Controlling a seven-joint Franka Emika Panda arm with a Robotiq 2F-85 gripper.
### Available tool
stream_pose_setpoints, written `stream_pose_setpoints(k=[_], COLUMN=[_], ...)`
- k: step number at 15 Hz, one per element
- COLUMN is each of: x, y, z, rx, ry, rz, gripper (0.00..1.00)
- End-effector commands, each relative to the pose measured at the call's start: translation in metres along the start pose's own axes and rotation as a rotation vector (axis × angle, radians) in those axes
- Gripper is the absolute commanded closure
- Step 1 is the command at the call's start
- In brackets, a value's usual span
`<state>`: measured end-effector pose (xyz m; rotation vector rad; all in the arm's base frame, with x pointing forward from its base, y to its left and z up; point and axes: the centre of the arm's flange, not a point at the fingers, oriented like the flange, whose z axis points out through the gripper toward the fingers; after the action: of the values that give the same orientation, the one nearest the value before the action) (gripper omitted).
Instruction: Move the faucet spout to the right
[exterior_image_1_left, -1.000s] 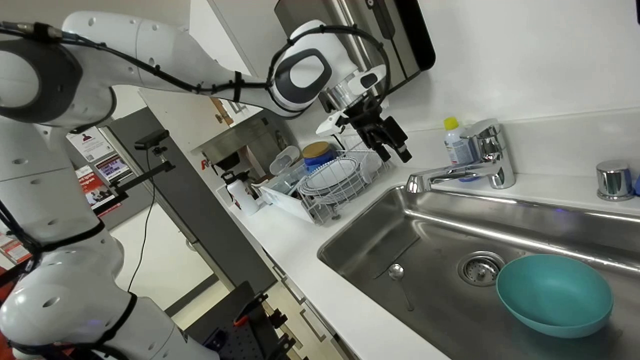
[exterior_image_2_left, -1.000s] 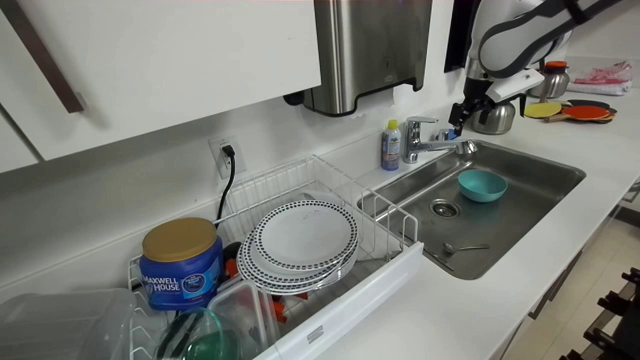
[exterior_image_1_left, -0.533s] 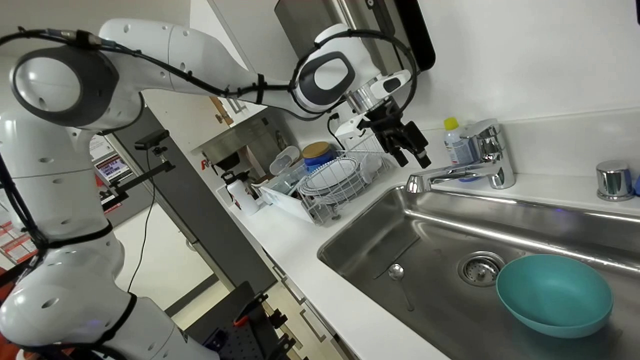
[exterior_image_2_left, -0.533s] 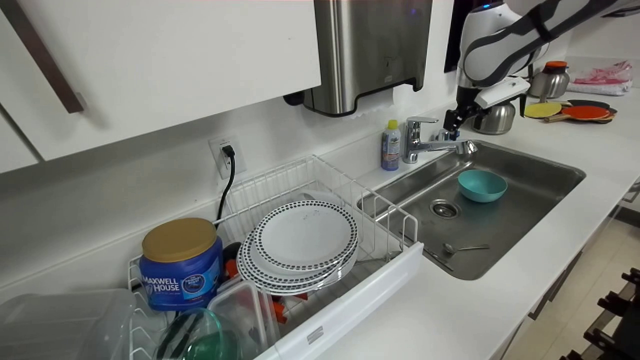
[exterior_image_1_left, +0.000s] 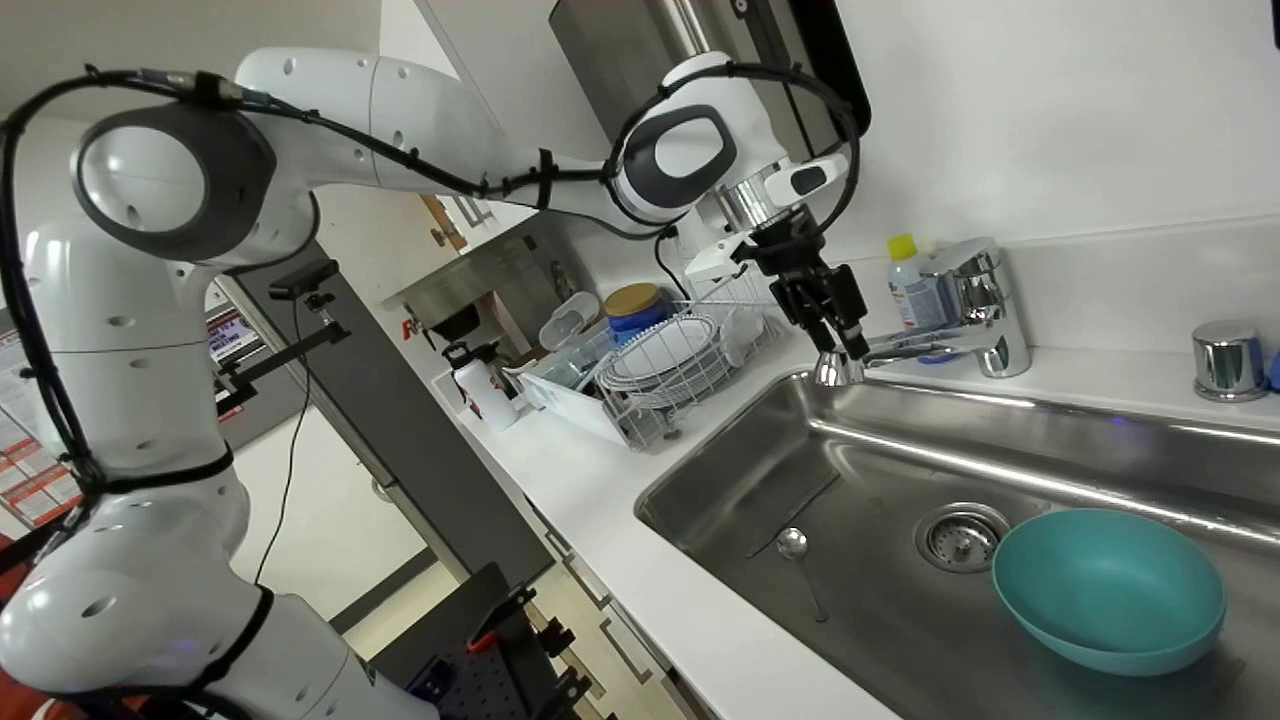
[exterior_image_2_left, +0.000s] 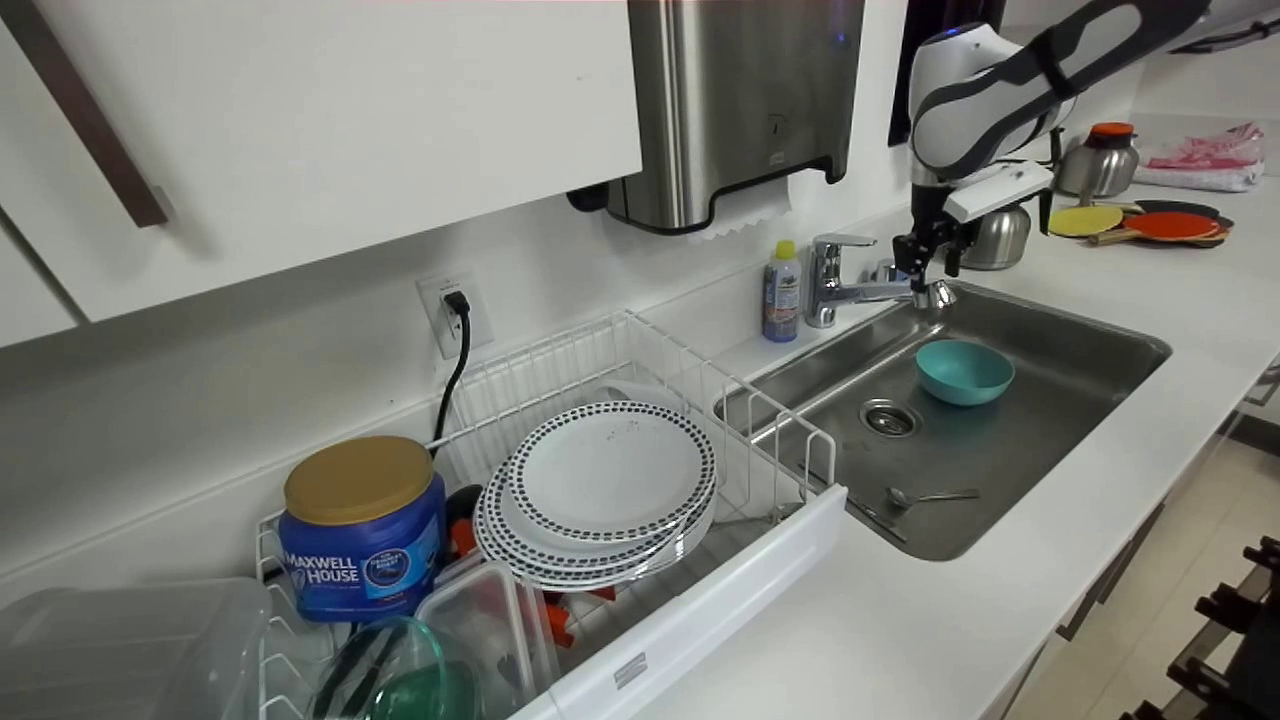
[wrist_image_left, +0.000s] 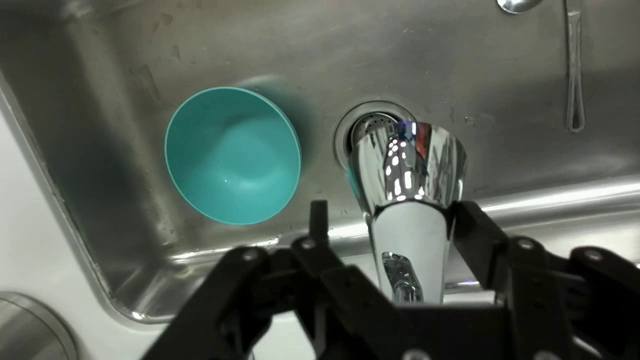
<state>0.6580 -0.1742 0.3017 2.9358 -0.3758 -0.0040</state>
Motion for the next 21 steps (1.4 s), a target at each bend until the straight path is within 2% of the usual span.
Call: stream_pose_setpoints(k=[1, 3, 7, 9, 11, 12, 13, 15, 21], x=[0.011, 0.012, 0.021, 0.028, 0.027, 0.024, 0.022, 0.021, 0.003], y=[0.002, 0.003, 0.016, 0.025, 0.030, 0.033, 0.035, 0.042, 0.051], z=[0.001, 0.001, -0.006, -0.005, -0.011, -0.016, -0.021, -0.030, -0.062], rx=[0.010, 0.009, -0.018, -0.024, -0.013, -0.013, -0.013, -0.021, -0.009], ry=[-0.048, -0.060, -0.066, -0.083, -0.089, -0.084, -0.080, -0.061, -0.071], rz=[0.023, 0.025, -0.001, 0.001, 0.016, 0.025, 0.025, 0.029, 0.021], gripper=[0.64, 0.79, 0.88, 1.00, 1.00, 0.74, 0.73, 0.60, 0.14])
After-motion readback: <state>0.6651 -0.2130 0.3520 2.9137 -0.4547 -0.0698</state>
